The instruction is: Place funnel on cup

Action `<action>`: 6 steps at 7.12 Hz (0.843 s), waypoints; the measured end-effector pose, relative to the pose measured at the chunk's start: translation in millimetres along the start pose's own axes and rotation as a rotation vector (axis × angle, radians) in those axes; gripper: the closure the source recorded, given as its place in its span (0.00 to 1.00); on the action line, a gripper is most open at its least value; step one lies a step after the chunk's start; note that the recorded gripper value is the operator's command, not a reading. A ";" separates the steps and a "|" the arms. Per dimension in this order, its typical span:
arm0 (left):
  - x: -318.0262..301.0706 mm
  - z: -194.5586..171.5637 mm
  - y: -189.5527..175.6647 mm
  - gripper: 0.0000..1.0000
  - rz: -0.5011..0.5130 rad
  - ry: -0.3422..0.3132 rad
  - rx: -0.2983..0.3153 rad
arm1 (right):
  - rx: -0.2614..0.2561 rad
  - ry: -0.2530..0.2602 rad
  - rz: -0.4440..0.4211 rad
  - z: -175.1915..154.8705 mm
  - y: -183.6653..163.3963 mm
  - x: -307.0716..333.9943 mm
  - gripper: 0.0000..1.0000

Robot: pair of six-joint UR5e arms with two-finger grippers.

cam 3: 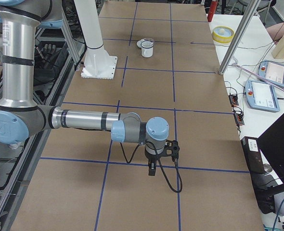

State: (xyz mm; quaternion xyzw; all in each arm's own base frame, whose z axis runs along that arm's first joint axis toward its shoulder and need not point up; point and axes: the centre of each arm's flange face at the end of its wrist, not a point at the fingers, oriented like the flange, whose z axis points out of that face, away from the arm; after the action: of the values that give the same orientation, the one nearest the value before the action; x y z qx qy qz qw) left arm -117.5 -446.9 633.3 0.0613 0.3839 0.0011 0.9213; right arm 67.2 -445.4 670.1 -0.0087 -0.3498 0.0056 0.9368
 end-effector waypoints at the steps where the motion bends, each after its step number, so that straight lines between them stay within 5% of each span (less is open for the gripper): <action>1: -4.7 6.0 -2.5 0.00 0.000 0.010 -0.002 | 0.000 0.000 0.000 0.0 0.0 0.0 0.00; 6: -7.8 16.5 -4.4 0.00 -0.052 0.059 -0.049 | 0.000 0.000 0.000 0.1 0.0 0.1 0.00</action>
State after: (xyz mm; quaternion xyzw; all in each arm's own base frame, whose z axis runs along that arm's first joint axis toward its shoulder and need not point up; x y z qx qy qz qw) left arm -111.5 -453.5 649.9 0.0287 0.4124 -0.0117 0.9105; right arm 67.2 -445.4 670.2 -0.0088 -0.3498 0.0056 0.9368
